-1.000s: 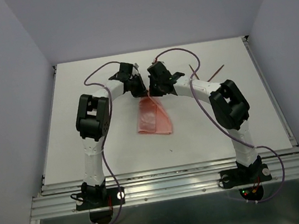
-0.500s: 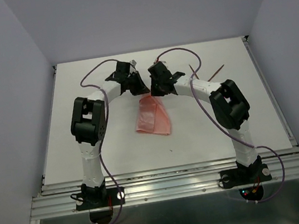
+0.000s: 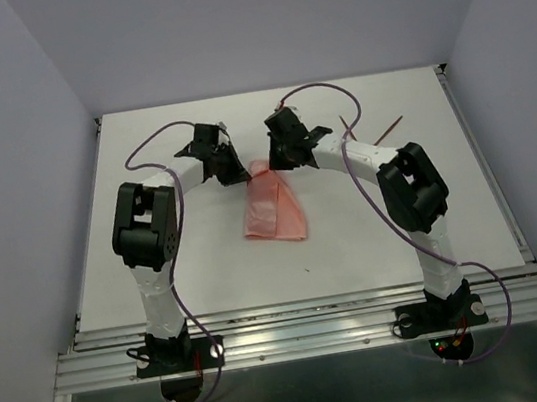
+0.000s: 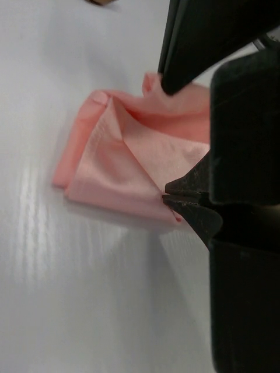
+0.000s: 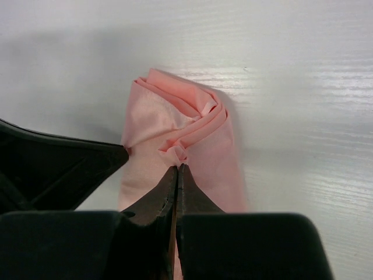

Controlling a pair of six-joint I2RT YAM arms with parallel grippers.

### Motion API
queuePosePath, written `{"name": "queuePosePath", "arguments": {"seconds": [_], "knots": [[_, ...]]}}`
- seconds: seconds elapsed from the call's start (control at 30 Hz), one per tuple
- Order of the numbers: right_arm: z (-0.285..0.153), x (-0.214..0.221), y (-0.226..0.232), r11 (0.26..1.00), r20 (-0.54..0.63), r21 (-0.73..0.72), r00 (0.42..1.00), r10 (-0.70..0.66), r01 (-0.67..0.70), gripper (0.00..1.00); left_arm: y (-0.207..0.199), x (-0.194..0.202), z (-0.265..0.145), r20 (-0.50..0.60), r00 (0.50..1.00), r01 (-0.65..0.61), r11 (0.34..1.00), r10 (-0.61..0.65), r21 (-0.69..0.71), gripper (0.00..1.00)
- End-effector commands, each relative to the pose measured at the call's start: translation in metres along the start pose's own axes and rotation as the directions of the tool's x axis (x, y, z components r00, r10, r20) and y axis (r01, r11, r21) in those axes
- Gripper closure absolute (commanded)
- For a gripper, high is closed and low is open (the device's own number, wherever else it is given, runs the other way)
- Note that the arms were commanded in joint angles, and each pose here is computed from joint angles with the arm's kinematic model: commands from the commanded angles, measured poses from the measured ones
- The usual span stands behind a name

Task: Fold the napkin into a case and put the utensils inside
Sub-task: Fold the 2/3-rectangle-folded napkin at the center of the board.

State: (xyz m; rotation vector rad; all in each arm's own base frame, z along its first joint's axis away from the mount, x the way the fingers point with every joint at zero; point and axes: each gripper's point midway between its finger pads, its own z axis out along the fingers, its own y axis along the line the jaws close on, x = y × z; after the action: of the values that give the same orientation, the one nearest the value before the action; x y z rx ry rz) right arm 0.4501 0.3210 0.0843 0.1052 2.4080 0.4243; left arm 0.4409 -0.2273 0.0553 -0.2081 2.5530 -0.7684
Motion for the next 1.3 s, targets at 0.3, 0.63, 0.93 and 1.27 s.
{"name": "queuePosePath", "arguments": {"seconds": [0.3, 0.63, 0.93, 1.27], "knots": [[0.003, -0.023, 0.026, 0.997, 0.032, -0.072, 0.999, 0.003, 0.0, 0.99, 0.012, 0.037, -0.021, 0.02, 0.996, 0.084, 0.996, -0.084, 0.003, 1.0], [0.001, -0.023, 0.033, 0.994, 0.02, -0.105, 1.0, -0.011, 0.013, 0.99, -0.022, 0.029, -0.023, 0.026, 0.998, 0.047, 0.993, -0.05, 0.105, 1.0], [0.0, -0.021, 0.031, 0.994, 0.013, -0.103, 1.0, -0.023, 0.025, 0.99, -0.044, -0.028, -0.052, 0.132, 0.991, -0.043, 0.996, 0.032, 0.083, 1.0], [-0.002, -0.018, 0.031, 0.994, 0.005, -0.11, 1.0, -0.025, 0.025, 0.99, -0.033, -0.03, -0.022, 0.068, 0.997, -0.044, 0.998, 0.041, 0.04, 1.0]]}}
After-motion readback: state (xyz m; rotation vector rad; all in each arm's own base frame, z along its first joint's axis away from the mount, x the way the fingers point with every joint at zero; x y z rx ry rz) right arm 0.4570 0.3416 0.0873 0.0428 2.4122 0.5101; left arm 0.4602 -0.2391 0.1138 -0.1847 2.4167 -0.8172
